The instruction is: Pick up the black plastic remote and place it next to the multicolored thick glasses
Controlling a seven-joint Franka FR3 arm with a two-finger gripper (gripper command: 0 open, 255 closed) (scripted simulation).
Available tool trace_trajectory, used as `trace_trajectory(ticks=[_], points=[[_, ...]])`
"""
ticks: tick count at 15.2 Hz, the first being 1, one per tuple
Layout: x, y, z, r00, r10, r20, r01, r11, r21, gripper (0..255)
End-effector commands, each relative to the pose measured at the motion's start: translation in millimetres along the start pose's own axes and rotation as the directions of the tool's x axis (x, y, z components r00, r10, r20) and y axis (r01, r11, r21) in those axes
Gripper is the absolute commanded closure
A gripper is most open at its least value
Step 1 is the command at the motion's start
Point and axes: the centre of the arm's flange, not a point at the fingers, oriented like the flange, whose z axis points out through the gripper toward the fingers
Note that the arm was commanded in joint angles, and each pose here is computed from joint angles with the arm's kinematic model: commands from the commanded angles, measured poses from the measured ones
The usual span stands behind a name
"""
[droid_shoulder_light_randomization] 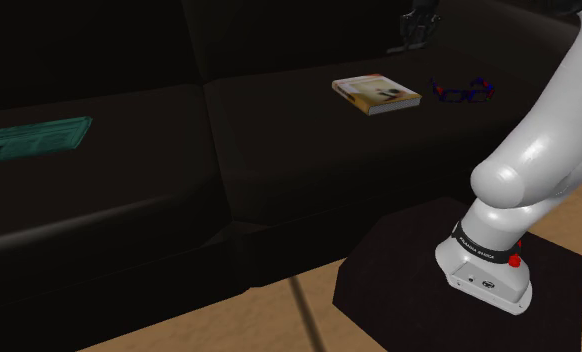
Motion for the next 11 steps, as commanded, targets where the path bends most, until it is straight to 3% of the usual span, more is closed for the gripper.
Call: trace_trajectory(ticks=[1,5,11], points=[[10,27,-3,1.0,-0.002,-0.001,0.002,1.0,-0.001,255],[24,79,-7,1.0,-0.002,-0.001,0.002,1.0,-0.001,255],[25,81,24,1.0,-0.002,-0.001,0.002,1.0,-0.001,255]])
